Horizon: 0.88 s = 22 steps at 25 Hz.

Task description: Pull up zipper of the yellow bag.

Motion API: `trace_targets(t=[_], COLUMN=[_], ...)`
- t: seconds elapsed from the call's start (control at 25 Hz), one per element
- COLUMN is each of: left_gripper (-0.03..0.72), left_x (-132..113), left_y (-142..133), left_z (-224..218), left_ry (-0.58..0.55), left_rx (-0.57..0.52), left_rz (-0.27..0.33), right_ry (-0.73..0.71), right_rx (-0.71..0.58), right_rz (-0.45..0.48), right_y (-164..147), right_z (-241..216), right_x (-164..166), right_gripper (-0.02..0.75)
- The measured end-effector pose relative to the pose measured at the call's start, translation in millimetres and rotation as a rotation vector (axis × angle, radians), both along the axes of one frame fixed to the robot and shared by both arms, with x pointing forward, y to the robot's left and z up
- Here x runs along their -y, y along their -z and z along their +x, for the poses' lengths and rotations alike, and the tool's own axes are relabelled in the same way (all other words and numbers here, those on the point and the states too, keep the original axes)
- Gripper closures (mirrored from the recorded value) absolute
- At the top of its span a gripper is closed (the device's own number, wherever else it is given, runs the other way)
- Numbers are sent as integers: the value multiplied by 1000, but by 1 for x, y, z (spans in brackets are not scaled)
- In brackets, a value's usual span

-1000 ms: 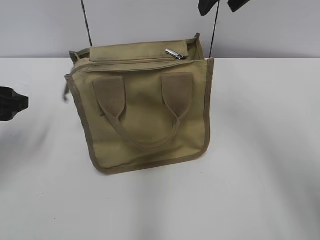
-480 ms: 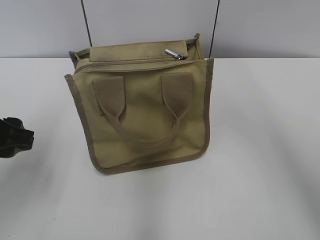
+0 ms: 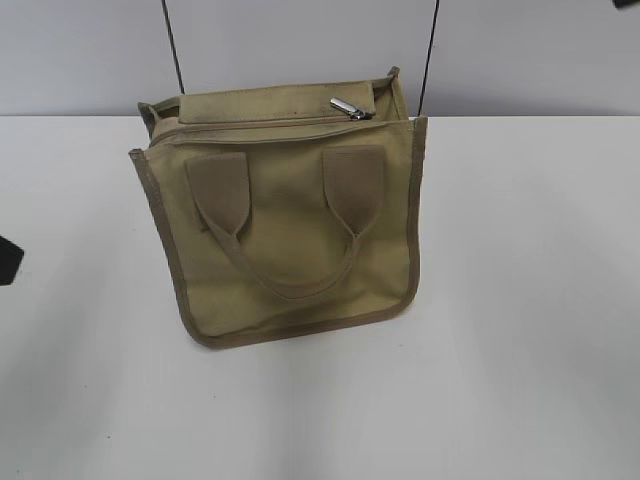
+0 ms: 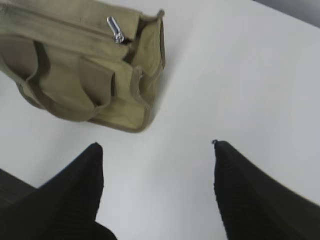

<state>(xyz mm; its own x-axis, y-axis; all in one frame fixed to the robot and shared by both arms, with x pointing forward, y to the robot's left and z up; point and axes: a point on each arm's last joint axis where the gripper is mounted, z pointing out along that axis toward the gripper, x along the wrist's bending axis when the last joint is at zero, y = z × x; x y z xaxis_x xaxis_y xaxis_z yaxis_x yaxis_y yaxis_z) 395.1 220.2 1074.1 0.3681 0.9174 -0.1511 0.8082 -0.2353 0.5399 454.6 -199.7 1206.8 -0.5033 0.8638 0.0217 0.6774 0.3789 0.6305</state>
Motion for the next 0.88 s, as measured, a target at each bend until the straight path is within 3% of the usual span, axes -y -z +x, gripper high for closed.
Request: trace_targets(t=[0.2, 0.36, 0.48, 0.6, 0.88], left_gripper=[151, 137, 137, 137, 137], left_x=[-21, -41, -54, -65, -72], left_y=[-24, -33, -38, -31, 7], left_z=[-50, -87, -112, -133, -147], left_ry=[55, 64, 60, 65, 71], left_rx=[48, 96, 200, 281, 288], left_rz=[4, 19, 6, 0, 2], right_ry=[8, 23, 26, 26, 28], right_rx=[8, 63, 99, 154, 159], right_rz=[10, 49, 66, 91, 91], right_y=[26, 50, 74, 95, 144], right_z=[-75, -137, -171, -197, -217], right_x=[31, 56, 70, 81, 89], right_gripper=[188, 154, 150, 150, 150])
